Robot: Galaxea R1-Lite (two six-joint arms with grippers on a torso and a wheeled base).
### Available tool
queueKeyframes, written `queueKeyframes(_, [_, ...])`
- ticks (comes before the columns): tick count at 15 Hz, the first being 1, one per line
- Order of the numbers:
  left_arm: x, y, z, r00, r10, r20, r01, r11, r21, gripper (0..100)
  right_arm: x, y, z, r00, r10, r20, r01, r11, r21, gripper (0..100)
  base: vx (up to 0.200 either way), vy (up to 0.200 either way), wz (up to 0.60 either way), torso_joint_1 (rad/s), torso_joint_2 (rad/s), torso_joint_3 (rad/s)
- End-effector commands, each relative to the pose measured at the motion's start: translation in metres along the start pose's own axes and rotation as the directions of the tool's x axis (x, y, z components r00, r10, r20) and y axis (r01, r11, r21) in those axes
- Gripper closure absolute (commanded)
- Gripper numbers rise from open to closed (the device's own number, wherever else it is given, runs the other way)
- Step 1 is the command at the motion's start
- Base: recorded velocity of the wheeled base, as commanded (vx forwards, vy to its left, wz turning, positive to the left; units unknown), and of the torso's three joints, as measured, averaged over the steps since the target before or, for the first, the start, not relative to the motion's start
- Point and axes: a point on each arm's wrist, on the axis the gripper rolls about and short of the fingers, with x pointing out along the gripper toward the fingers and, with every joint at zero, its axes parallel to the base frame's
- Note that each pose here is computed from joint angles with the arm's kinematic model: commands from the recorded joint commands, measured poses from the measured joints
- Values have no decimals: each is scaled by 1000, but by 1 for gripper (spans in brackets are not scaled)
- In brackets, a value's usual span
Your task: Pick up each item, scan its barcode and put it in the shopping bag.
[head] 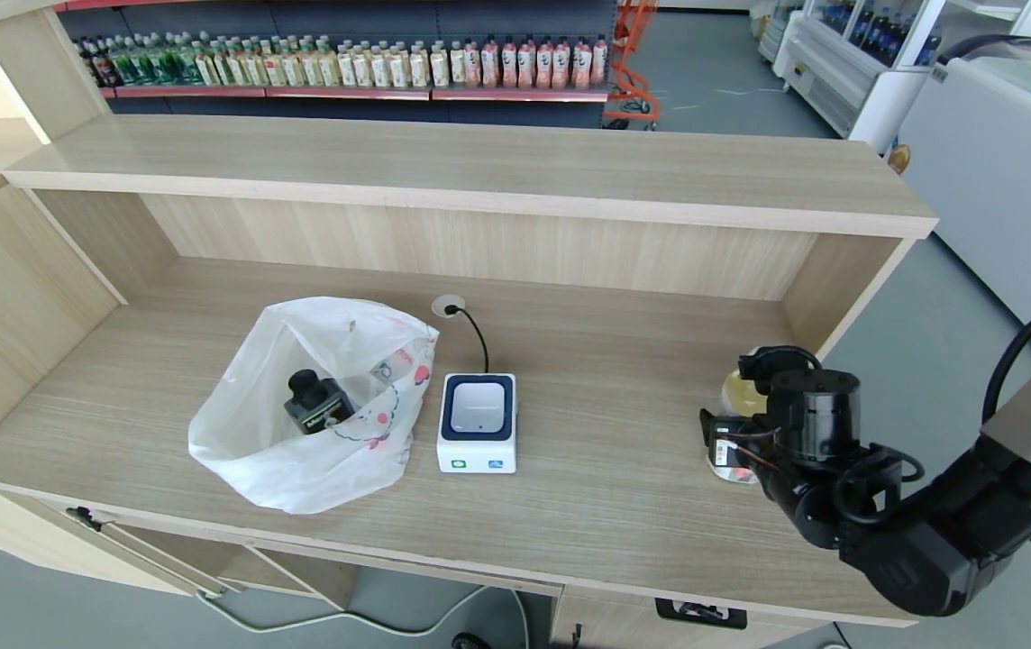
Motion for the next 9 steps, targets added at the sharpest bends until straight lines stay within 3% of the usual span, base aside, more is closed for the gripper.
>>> queueKeyframes(1, [0, 0, 0, 1000, 0, 0, 0, 1000, 0, 0, -2, -1, -1, 1000, -1, -4, 1, 1000, -4, 100, 0, 0, 0, 0, 0, 0])
queueKeyframes(6, [0, 0, 0, 1000, 0, 0, 0, 1000, 0, 0, -2, -8, -10, 999, -4, -38, 2, 999, -47, 100, 0, 0, 0, 0, 0, 0])
queueKeyframes(9, [0, 0, 0, 1000, 0, 0, 0, 1000, 0, 0, -4, -27, 21, 993, 110, 37, -110, 994, 11, 100, 0, 0, 0, 0, 0, 0])
